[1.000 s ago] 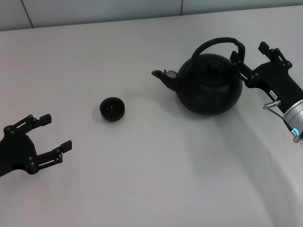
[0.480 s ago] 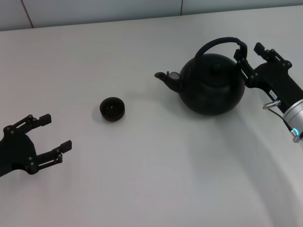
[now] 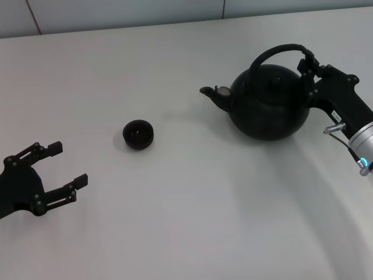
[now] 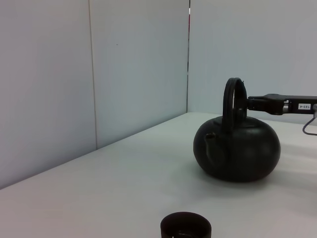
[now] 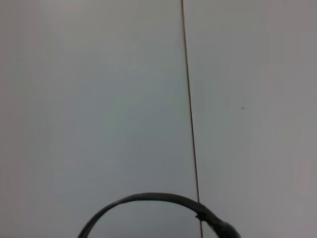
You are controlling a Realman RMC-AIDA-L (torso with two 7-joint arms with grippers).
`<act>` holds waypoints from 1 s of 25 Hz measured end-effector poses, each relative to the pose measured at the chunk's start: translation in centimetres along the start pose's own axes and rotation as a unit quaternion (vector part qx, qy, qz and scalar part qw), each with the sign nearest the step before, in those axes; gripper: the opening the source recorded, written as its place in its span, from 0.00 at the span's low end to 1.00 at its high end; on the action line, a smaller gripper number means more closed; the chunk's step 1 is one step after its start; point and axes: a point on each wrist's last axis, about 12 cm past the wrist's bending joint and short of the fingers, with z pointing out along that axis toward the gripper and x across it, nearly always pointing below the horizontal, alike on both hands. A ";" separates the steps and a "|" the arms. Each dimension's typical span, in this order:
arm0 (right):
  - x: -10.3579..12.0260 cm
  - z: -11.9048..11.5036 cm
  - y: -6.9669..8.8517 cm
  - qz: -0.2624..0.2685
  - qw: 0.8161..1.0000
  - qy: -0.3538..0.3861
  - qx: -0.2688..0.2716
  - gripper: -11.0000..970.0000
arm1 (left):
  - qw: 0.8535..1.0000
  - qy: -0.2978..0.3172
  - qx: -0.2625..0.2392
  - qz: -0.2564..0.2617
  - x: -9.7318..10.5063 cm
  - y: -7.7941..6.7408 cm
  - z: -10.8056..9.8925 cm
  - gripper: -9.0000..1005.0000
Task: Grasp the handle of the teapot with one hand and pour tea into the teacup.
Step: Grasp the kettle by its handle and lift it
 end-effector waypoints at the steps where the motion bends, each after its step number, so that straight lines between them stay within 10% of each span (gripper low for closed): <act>1: 0.0 0.0 0.0 0.001 1.000 0.000 0.000 0.26 | 1.000 0.000 0.000 0.000 0.0 0.0 0.0 0.86; 6: -0.1 0.0 -0.1 0.003 1.000 -0.004 0.000 0.11 | 1.000 0.000 -0.001 0.000 0.0 0.0 0.0 0.86; 25: -1.7 0.6 -0.6 0.021 0.998 -0.051 -0.008 0.11 | 1.000 0.002 0.001 -0.003 0.3 -0.3 -0.1 0.86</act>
